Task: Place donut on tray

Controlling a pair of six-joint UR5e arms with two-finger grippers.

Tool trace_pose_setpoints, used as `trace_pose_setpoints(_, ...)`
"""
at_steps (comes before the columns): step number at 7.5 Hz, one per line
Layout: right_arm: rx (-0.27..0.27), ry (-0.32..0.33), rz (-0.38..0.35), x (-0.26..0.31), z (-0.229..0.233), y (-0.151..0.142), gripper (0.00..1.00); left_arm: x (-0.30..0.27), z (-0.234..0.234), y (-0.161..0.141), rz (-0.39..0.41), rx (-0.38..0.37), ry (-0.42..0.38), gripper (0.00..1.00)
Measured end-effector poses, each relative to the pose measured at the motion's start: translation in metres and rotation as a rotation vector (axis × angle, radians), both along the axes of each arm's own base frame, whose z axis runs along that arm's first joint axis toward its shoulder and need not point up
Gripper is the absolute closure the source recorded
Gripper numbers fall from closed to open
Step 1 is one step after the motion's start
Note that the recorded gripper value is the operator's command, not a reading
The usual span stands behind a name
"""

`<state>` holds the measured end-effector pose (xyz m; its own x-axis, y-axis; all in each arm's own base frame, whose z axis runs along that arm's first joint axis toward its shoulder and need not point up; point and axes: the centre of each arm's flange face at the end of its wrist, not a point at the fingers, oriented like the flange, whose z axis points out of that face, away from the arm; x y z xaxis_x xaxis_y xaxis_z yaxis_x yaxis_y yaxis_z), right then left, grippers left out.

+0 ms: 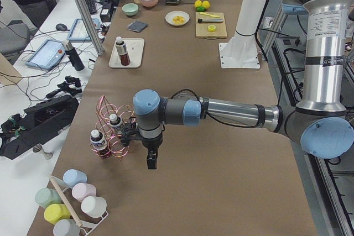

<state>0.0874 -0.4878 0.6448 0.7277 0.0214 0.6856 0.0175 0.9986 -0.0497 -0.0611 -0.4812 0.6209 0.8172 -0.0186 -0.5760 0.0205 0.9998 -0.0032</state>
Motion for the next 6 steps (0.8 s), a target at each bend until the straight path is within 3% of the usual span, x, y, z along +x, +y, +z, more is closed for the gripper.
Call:
trace_pose_setpoints(3,0.023,-0.009,0.012,-0.006,-0.014,-0.007,0.00,0.000,0.000,0.002,-0.003,-0.004,0.000,0.02)
trace_pose_setpoints(6,-0.013,-0.072,0.084,-0.082,-0.067,-0.023,0.00,0.000,0.003,0.005,-0.004,-0.011,0.000,0.02)
